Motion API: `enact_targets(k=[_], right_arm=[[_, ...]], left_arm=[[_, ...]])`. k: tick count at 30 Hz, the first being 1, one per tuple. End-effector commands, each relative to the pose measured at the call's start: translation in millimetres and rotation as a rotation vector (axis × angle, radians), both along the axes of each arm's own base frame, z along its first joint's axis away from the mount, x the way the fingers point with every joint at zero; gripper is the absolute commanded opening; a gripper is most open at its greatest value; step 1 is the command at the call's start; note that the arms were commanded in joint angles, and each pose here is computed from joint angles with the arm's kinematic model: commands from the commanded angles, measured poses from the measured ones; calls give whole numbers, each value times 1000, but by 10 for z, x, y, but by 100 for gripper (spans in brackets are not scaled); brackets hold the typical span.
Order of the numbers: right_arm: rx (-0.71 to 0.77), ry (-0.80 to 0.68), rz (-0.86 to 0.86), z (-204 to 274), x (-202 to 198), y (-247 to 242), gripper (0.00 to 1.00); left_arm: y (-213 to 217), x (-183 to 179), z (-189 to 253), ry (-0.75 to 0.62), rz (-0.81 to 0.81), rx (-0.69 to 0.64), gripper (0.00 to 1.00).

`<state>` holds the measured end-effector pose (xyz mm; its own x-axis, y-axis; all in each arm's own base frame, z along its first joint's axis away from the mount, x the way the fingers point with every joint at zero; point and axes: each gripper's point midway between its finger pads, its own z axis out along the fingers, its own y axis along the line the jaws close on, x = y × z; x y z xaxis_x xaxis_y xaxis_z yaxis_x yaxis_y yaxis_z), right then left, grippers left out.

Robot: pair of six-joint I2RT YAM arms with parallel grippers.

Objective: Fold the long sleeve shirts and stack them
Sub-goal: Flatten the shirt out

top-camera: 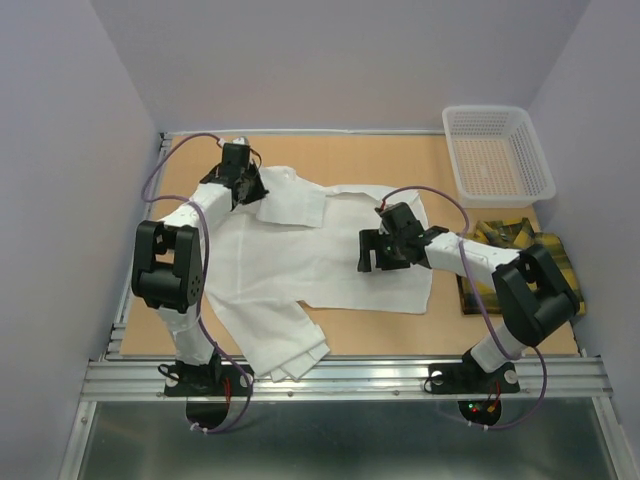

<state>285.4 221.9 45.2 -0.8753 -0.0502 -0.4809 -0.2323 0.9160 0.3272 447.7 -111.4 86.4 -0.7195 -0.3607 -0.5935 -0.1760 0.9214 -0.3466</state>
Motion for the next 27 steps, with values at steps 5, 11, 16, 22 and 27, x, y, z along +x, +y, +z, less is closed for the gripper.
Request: enact_targets(k=[5,11,16,22,27], right_arm=[[39,101,27,-244,-246,17,81],[66,124,53,-230,-336,51,81],[77,109,56,-157,-309,67,81],[85,119,53,-131,-347,62,81],[80,99,33,-68,-347,22,81]], left_arm=[[108,1058,1228,-401,-74,228,0],[120,1656,1665,-589,-125,388,0],[-15,1964,1925,-720,-168,466,0],[-227,2147,2169,-881,-165,589,0],[-357,2263,2339,-963,-98,682,10]])
